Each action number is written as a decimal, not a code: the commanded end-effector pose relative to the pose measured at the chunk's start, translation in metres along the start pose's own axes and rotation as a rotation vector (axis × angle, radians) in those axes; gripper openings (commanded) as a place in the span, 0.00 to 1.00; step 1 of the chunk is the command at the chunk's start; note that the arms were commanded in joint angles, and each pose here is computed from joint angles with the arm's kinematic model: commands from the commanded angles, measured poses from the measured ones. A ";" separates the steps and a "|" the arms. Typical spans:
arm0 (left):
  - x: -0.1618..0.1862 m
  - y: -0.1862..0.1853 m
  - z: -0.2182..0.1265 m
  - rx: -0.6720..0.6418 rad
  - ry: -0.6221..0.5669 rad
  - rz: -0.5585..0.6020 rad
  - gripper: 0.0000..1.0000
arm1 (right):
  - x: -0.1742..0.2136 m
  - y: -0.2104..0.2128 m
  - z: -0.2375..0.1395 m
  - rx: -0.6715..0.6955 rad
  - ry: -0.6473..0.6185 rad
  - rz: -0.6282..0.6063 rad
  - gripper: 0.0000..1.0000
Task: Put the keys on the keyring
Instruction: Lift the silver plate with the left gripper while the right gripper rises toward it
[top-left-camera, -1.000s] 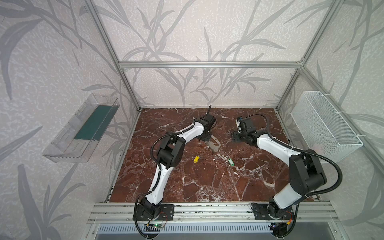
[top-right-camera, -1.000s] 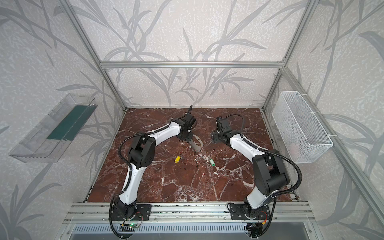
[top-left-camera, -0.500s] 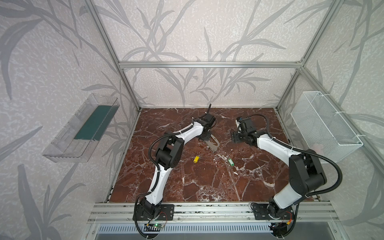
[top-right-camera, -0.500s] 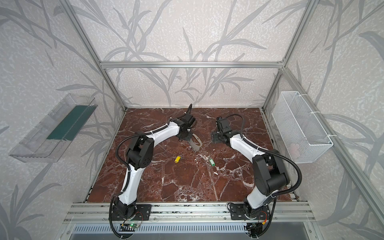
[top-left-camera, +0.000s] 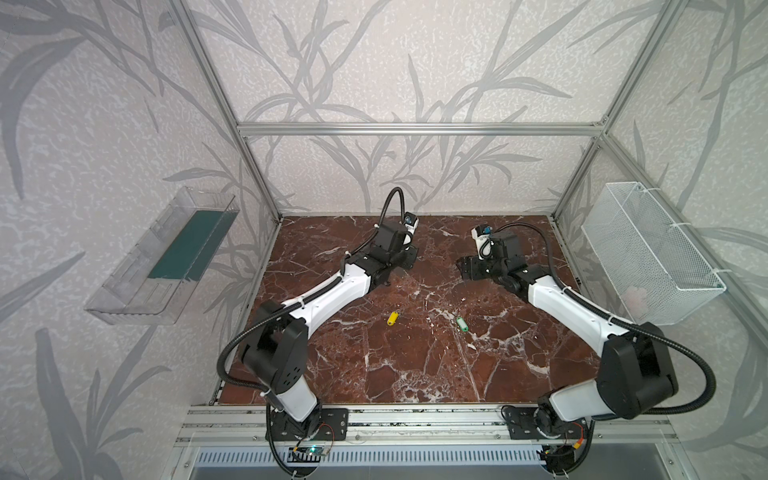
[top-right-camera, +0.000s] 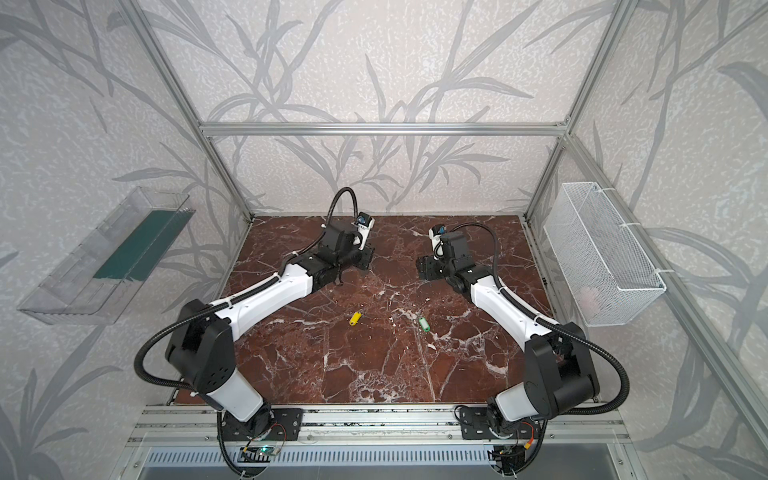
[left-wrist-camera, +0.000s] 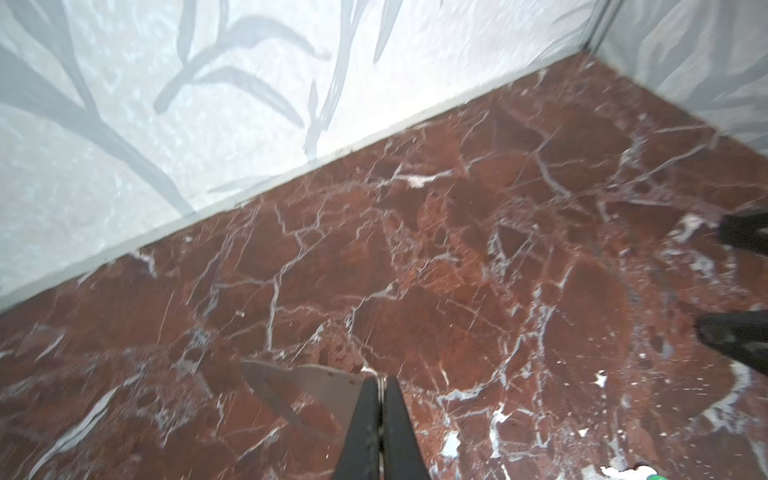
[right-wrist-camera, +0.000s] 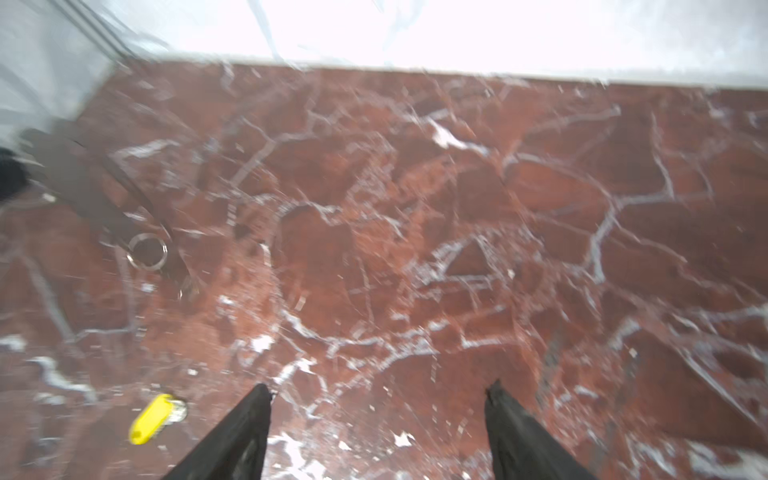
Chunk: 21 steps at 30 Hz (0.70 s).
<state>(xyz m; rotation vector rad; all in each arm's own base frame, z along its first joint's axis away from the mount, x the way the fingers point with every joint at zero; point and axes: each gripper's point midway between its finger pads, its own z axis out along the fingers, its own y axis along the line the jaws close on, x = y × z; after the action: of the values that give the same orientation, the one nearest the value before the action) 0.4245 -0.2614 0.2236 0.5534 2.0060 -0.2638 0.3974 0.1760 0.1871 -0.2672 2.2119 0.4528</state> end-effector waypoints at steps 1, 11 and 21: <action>-0.049 -0.019 -0.027 0.142 -0.242 0.018 0.00 | -0.027 0.031 -0.020 -0.170 -0.119 -0.008 0.79; -0.067 -0.038 -0.067 0.378 -0.383 -0.010 0.00 | -0.054 0.086 -0.068 -0.474 -0.305 -0.100 0.68; -0.090 -0.044 -0.109 0.713 -0.554 -0.119 0.00 | -0.062 0.117 -0.103 -0.678 -0.443 -0.176 0.51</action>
<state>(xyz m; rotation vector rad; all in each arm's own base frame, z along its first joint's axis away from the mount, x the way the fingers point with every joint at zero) 0.3781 -0.2722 0.3131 0.6339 1.5323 -0.9678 0.3374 0.2388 0.2874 -0.5882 1.6907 0.9952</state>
